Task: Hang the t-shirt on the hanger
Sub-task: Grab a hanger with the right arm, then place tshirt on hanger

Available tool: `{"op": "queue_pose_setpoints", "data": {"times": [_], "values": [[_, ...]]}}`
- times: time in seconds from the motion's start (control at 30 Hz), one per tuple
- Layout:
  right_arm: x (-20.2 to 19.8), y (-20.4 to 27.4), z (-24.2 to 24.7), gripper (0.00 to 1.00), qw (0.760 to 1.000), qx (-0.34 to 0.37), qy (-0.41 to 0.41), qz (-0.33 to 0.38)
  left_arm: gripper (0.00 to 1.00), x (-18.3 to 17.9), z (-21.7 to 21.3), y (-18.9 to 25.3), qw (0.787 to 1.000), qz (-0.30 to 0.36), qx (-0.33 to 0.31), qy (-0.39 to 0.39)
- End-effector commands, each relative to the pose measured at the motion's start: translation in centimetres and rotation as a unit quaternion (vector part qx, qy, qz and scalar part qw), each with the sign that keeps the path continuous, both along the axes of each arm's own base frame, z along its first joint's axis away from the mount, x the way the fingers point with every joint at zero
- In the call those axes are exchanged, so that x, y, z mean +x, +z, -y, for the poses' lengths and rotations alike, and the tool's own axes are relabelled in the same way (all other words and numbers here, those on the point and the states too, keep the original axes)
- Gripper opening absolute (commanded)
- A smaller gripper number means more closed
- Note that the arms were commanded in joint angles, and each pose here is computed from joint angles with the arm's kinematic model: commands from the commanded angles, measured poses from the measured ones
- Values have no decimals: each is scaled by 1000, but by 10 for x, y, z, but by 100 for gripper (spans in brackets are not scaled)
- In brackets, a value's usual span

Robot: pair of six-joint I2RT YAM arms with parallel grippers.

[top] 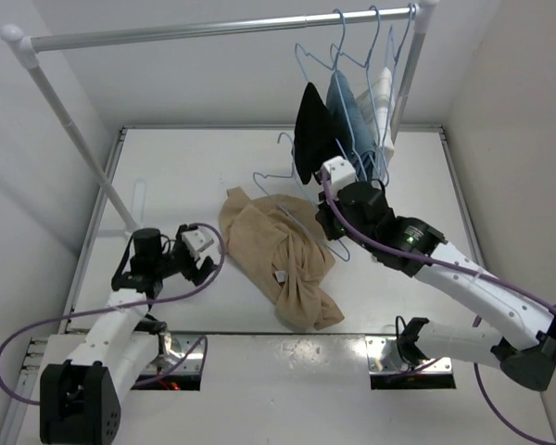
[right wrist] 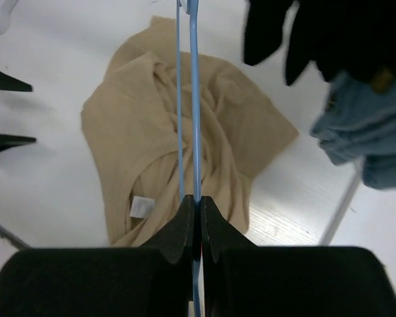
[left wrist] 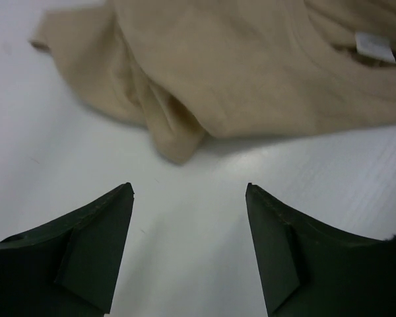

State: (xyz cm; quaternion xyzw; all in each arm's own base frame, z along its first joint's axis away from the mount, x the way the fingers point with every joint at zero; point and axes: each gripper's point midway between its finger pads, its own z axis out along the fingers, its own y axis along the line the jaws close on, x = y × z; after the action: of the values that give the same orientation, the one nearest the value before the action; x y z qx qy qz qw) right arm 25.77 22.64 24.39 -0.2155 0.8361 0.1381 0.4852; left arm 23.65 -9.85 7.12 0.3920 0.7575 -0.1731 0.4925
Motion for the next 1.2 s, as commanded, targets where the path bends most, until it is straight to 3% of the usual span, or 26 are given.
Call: {"op": "queue_pose_setpoints", "data": {"times": [0.0, 0.03, 0.07, 0.1, 0.2, 0.3, 0.47, 0.5, 0.6, 0.73, 0.97, 1.17], "values": [[4, 25, 30, 0, 995, 37, -84, 36, 73, 51, 4, 74, 996, 82, 35, -3], [5, 24, 34, 0, 994, 35, -97, 34, 72, 60, 12, 82, 995, 82, 54, -3], [6, 27, 43, 0, 991, 34, -120, 42, 72, 69, 3, 64, 995, 33, 95, 27], [5, 29, 49, 0, 990, 35, -131, 44, 72, 86, 8, 94, 992, 55, 109, 21], [5, 22, 62, 0, 985, 25, -164, 43, 72, 83, 36, 94, 987, 27, 155, -41], [4, 25, 63, 0, 985, 34, -165, 49, 80, 85, 83, 105, 980, 41, 172, -91], [3, 28, 66, 0, 984, 36, -169, 53, 82, 92, 140, 95, 981, 12, 166, -102], [2, 27, 67, 0, 983, 41, -171, 52, 80, 92, 147, 77, 981, -16, 166, -95], [2, 28, 71, 0, 981, 42, -178, 58, 77, 102, 164, 71, 987, -6, 152, -44], [2, 28, 71, 0, 981, 50, -180, 59, 71, 113, 169, 61, 985, 42, 169, -5], [-1, 27, 80, 0, 978, 42, -192, 63, 71, 81, 191, 23, 986, -14, 158, -56], [-2, 21, 81, 0, 979, 34, -192, 58, 70, 80, 187, -3, 984, -41, 172, -38]]}}
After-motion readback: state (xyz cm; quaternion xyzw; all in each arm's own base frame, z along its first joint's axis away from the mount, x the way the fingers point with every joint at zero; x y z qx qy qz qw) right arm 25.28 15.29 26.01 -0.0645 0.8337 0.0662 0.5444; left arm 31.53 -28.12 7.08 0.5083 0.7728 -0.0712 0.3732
